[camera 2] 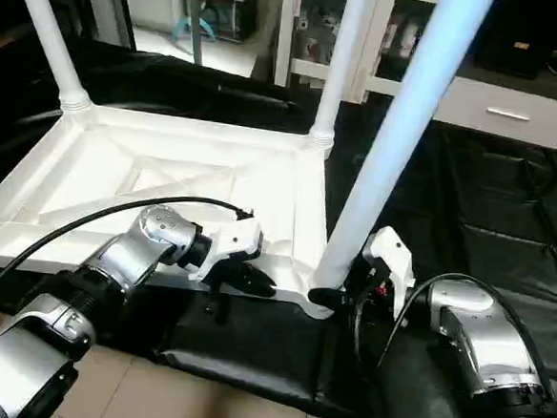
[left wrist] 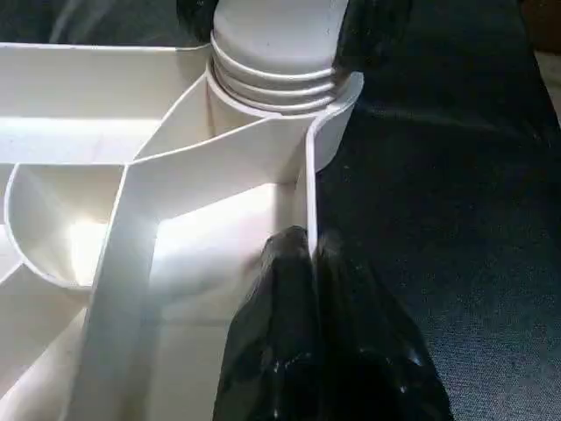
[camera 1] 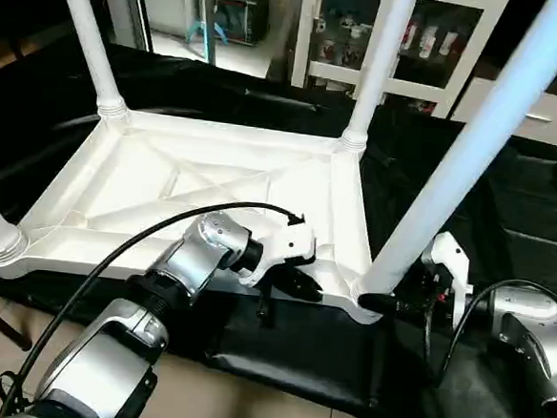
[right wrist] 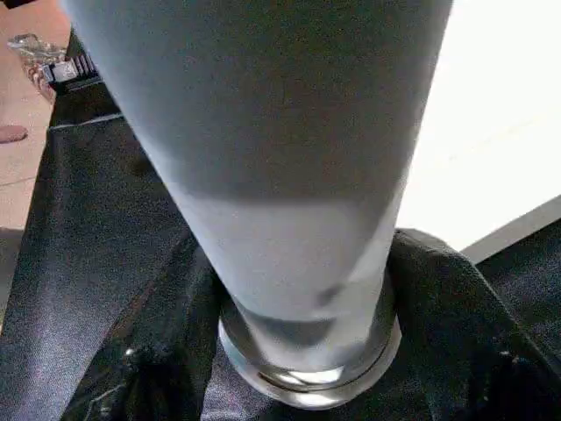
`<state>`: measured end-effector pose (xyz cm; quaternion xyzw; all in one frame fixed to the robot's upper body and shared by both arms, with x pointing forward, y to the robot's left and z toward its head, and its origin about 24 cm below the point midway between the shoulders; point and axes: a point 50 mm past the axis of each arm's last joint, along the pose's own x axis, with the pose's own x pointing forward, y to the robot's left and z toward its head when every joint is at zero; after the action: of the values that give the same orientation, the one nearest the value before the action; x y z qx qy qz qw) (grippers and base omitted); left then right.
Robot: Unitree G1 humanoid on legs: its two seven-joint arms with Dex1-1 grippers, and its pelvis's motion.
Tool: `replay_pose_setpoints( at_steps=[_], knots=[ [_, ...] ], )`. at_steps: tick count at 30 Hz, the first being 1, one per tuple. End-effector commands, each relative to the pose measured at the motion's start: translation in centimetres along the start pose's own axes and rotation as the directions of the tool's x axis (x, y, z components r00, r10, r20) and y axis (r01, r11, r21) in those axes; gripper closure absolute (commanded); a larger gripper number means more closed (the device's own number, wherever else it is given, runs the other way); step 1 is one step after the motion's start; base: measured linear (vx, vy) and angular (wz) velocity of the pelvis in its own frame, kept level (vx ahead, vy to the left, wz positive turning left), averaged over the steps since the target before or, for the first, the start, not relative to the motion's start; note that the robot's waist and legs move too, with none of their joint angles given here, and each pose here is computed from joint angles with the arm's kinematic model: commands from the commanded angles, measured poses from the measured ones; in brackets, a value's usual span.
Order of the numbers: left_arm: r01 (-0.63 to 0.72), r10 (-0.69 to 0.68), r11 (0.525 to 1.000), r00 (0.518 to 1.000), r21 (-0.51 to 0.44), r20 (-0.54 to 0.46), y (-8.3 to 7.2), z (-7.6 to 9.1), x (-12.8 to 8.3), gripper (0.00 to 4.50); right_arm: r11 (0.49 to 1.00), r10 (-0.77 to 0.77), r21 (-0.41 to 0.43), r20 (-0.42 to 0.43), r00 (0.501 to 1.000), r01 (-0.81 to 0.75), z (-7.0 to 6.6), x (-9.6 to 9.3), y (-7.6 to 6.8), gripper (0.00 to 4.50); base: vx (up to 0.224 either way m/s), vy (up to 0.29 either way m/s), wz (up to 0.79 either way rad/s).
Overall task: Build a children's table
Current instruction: Rotate leg to tighten
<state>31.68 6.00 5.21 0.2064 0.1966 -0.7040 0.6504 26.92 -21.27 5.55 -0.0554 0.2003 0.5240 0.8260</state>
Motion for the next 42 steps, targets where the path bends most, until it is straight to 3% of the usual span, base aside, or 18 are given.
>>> replay_pose_setpoints(
  at_steps=[1, 6, 8, 9, 10, 14, 16, 20, 24, 26, 27, 31, 35, 37, 39, 42],
  knots=[
    [0.063, -0.063, 0.998, 0.997, 0.001, -0.038, -0.8, -0.4, 0.8, 4.5, 0.999, 0.046, 0.004, -0.03, 0.998, -0.046, -0.6, 0.1, 0.3, 2.0, 0.0, 0.0, 0.0],
    [0.064, -0.064, 0.998, 0.997, -0.002, -0.038, -0.8, -0.4, 1.0, 4.5, 0.999, 0.033, 0.014, -0.023, 0.999, -0.032, -0.8, 0.1, 0.2, 2.03, 0.0, 0.0, 0.0],
    [0.037, -0.037, 0.999, 0.999, -0.024, -0.033, -0.6, -0.4, 1.1, 4.5, 0.994, -0.057, 0.095, 0.042, 0.997, 0.053, -0.8, 0.4, -0.4, 2.03, 0.0, 0.0, 0.0],
    [0.037, -0.037, 0.999, 0.999, -0.024, -0.033, -0.6, -0.4, 1.1, 4.5, 0.994, -0.057, 0.095, 0.042, 0.997, 0.053, -0.8, 0.4, -0.4, 2.03, 0.0, 0.0, 0.0],
    [-0.05, 0.049, 0.996, 0.999, -0.072, -0.023, 0.1, -0.1, 1.4, 4.5, 0.974, -0.174, 0.156, 0.051, 0.984, 0.164, -1.4, 0.8, -1.1, 2.03, 0.0, 0.0, 0.0],
    [-0.231, 0.228, 0.963, 0.973, -0.14, -0.031, 1.6, 0.4, 1.8, 4.5, 0.931, -0.314, 0.191, -0.005, 0.949, 0.31, -2.4, 2.1, -1.6, 2.07, -0.013, 0.003, -0.01],
    [-0.236, 0.234, 0.961, 0.972, -0.142, -0.032, 1.7, 0.4, 1.8, 4.5, 0.93, -0.319, 0.192, -0.007, 0.948, 0.314, -2.4, 2.2, -1.6, 2.07, 0.0, 0.0, 0.0],
    [-0.514, 0.506, 0.823, 0.857, -0.242, -0.099, 3.7, 1.8, 2.9, 4.5, 0.806, -0.559, 0.178, -0.086, 0.825, 0.565, -2.0, 7.2, -1.7, 2.07, 0.0, 0.0, 0.0],
    [-0.584, 0.579, 0.775, 0.809, -0.239, -0.101, 4.2, 2.4, 3.1, 4.5, 0.756, -0.631, 0.149, -0.094, 0.77, 0.638, -1.6, 8.7, -1.8, 2.23, 0.0, 0.0, 0.0],
    [-0.653, 0.655, 0.717, 0.751, -0.244, -0.082, 4.7, 3.2, 3.1, 4.5, 0.721, -0.677, 0.125, -0.077, 0.732, 0.681, -1.0, 10.7, -1.4, 2.28, 0.0, 0.0, 0.0],
    [-0.67, 0.676, 0.7, 0.733, -0.248, -0.072, 4.9, 3.6, 3.1, 4.5, 0.717, -0.68, 0.156, -0.056, 0.731, 0.68, -0.6, 11.7, -1.1, 2.3, 0.0, 0.0, 0.0],
    [-0.676, 0.681, 0.694, 0.728, -0.249, -0.078, 5.0, 3.6, 3.1, 4.5, 0.704, -0.692, 0.178, -0.04, 0.72, 0.687, -0.3, 12.0, -1.1, 2.32, 0.0, 0.0, 0.0],
    [-0.682, 0.684, 0.688, 0.724, -0.248, -0.09, 5.1, 3.3, 2.8, 4.5, 0.695, -0.707, 0.217, 0.03, 0.707, 0.686, 0.5, 11.7, -1.3, 2.33, 0.0, 0.0, 0.0],
    [-0.686, 0.687, 0.687, 0.72, -0.241, -0.092, 5.2, 2.9, 2.7, 4.5, 0.756, -0.638, 0.284, 0.122, 0.76, 0.59, 1.1, 11.3, -0.7, 2.33, 0.0, 0.0, 0.0],
    [-0.68, 0.682, 0.694, 0.726, -0.237, -0.089, 5.1, 2.9, 2.6, 4.5, 0.75, -0.645, 0.319, 0.157, 0.748, 0.58, 1.3, 10.7, -0.8, 1.82, 0.0, 0.0, 0.0],
    [-0.659, 0.661, 0.718, 0.746, -0.225, -0.075, 5.0, 2.8, 2.6, 4.5, 0.736, -0.664, 0.336, 0.187, 0.724, 0.588, 1.3, 9.1, -1.1, 1.71, 0.0, 0.0, 0.0]
  ],
)
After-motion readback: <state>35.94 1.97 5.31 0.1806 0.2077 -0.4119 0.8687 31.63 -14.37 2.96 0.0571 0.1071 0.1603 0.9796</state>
